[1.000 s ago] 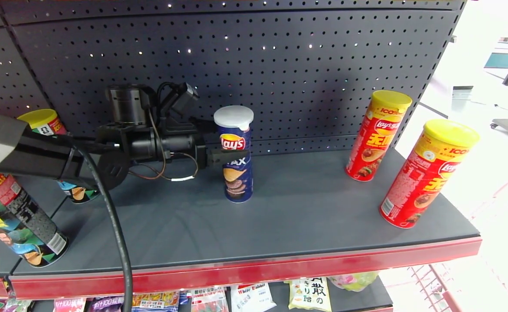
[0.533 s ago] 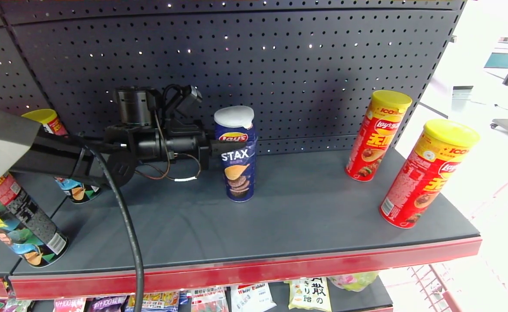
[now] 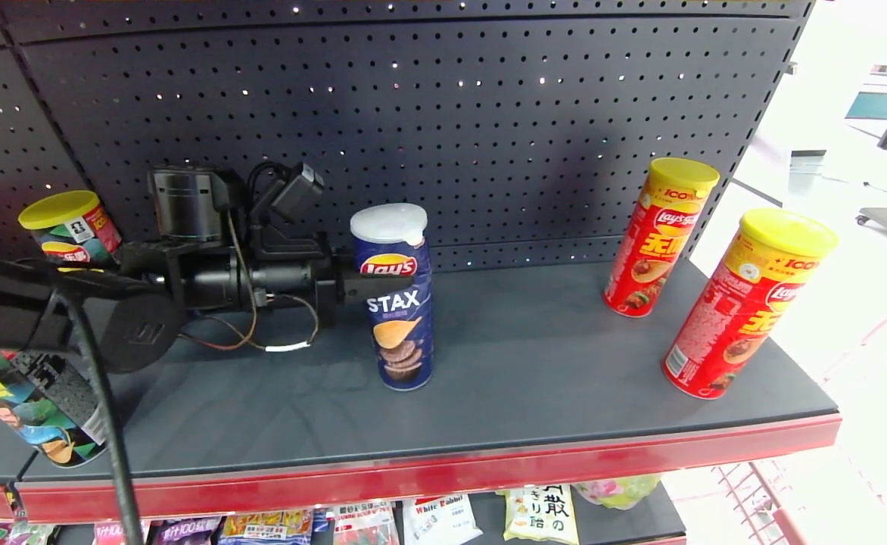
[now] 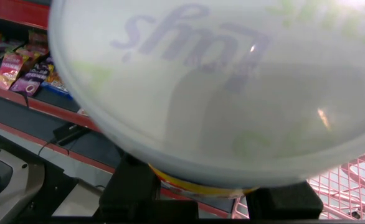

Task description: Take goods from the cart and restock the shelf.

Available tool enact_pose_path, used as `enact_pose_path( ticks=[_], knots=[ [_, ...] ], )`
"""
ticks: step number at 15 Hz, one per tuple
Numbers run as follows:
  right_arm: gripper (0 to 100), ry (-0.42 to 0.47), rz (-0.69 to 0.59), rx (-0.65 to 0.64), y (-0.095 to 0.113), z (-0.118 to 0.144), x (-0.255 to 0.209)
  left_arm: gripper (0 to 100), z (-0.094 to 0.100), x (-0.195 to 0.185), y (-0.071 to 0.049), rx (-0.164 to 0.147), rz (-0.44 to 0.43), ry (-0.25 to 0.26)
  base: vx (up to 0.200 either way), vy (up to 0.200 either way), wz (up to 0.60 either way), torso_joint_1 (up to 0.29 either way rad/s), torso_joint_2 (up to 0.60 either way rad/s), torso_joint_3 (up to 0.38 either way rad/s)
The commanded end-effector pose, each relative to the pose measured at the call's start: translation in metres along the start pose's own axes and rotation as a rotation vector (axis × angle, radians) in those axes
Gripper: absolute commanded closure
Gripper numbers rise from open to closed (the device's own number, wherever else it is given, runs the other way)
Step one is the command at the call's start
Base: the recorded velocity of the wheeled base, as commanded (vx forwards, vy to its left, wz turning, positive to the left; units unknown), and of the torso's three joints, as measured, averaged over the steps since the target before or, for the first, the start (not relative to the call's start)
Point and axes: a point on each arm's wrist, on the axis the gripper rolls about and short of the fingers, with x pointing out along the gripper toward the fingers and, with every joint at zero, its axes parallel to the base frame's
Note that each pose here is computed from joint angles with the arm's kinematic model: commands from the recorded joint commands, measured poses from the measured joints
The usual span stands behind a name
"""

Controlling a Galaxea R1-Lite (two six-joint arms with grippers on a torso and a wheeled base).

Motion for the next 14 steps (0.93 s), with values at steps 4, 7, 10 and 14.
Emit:
enact_pose_path(
  ticks=[4,7,10,14],
  knots=[
    [100,0.0,0.001,-0.002,0.0,0.0,0.0,100,0.004,-0.031,-0.041,0.007,0.007,-0.002,0.0,0.0,0.0,0.0,0.0,0.0],
    [100,-0.001,0.001,-0.001,0.0,0.0,0.0,100,-0.006,-0.032,-0.046,0.029,0.02,-0.016,0.0,0.0,0.0,0.0,0.0,0.0],
    [100,0.0,0.001,-0.001,0.0,0.0,0.0,100,-0.012,-0.033,-0.054,0.027,0.012,-0.013,0.0,0.0,0.0,0.0,0.0,0.0],
    [100,-0.001,0.001,-0.001,0.0,0.001,0.0,100,-0.02,-0.039,-0.068,0.004,0.017,0.008,0.0,0.0,0.0,0.0,0.0,0.0]
  ],
)
